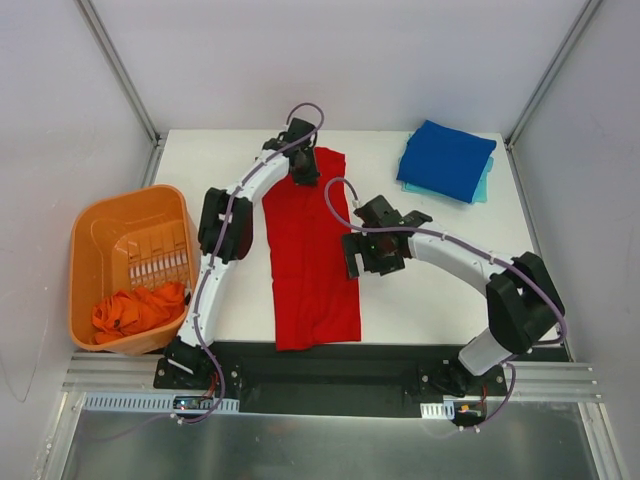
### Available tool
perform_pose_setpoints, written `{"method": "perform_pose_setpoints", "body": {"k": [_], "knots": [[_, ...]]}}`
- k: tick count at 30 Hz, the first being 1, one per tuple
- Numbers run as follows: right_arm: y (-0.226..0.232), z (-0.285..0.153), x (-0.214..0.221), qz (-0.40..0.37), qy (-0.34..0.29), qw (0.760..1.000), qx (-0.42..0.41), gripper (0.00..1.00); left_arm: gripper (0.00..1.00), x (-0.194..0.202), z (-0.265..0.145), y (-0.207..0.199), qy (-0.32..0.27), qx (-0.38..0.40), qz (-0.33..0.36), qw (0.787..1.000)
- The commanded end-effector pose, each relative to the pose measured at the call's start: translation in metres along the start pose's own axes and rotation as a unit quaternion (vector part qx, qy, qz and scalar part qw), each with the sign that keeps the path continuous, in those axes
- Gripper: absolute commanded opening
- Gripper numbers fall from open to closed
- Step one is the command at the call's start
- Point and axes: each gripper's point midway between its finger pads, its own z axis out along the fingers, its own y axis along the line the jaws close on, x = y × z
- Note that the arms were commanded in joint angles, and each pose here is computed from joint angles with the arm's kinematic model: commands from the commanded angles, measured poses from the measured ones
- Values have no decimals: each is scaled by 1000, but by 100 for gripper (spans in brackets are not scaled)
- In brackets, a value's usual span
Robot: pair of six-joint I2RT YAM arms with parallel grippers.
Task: Fold and stack the t-shirts
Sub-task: Fold the tshirt
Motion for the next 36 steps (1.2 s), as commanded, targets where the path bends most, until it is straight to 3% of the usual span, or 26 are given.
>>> {"method": "perform_pose_setpoints", "body": {"k": [1,13,16,17,25,28,30,33,36], "knots": [[-10,-18,-1,12,-31,999,27,97,0,-11,-42,-53,-51,32,82,995],[-25,-27,9,14,-39,998,57,97,11,27,-34,-77,-45,20,188,981],[-26,-29,9,14,-42,997,58,97,25,28,-36,-77,-45,17,193,980],[-27,-30,9,15,-43,997,59,97,35,28,-36,-75,-46,13,194,980],[-30,-34,9,18,-51,996,64,97,55,31,-56,-83,-45,32,199,978],[-30,-37,9,16,-55,996,65,97,73,32,-65,-97,-42,66,198,977],[-32,-38,10,16,-56,996,70,97,92,33,-71,-104,-39,83,196,976],[-35,-41,10,15,-62,995,77,97,99,33,-76,-111,-38,99,196,975],[-37,-43,9,16,-64,994,82,97,99,33,-77,-112,-38,104,196,974]]}}
